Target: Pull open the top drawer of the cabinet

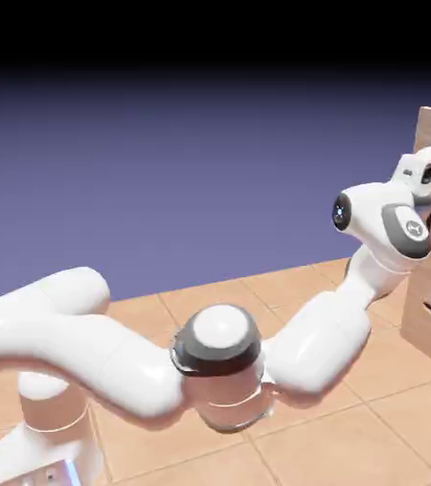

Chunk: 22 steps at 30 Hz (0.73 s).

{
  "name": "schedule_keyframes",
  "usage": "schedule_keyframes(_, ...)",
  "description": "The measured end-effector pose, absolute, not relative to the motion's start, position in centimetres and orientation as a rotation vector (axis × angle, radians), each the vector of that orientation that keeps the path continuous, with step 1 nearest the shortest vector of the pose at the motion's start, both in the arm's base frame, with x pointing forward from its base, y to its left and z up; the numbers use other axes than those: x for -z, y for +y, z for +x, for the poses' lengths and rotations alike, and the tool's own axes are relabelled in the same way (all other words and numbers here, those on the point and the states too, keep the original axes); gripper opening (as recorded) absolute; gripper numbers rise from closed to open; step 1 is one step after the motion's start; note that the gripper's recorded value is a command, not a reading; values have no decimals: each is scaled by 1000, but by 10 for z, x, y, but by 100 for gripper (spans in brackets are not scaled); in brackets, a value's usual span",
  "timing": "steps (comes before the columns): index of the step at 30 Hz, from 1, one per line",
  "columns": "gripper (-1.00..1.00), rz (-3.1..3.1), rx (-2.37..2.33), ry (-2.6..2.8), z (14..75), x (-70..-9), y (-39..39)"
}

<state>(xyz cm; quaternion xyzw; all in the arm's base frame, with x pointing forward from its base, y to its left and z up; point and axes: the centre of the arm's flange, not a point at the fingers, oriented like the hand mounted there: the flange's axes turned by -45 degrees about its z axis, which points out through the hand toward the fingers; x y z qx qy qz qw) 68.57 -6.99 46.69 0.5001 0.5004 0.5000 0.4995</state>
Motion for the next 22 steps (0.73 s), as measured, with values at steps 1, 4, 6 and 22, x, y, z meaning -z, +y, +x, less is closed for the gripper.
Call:
schedule_keyframes(1, -100, 1209, -1210, 1210, 678, -467, -70)
schedule_keyframes(4, -100, 1210, -1209, 1211, 654, -467, -70)
schedule_keyframes(6, -100, 1210, -1209, 1211, 637, -467, -70)
schedule_keyframes(22, 100, 1209, -1210, 1210, 507, -467, -70)
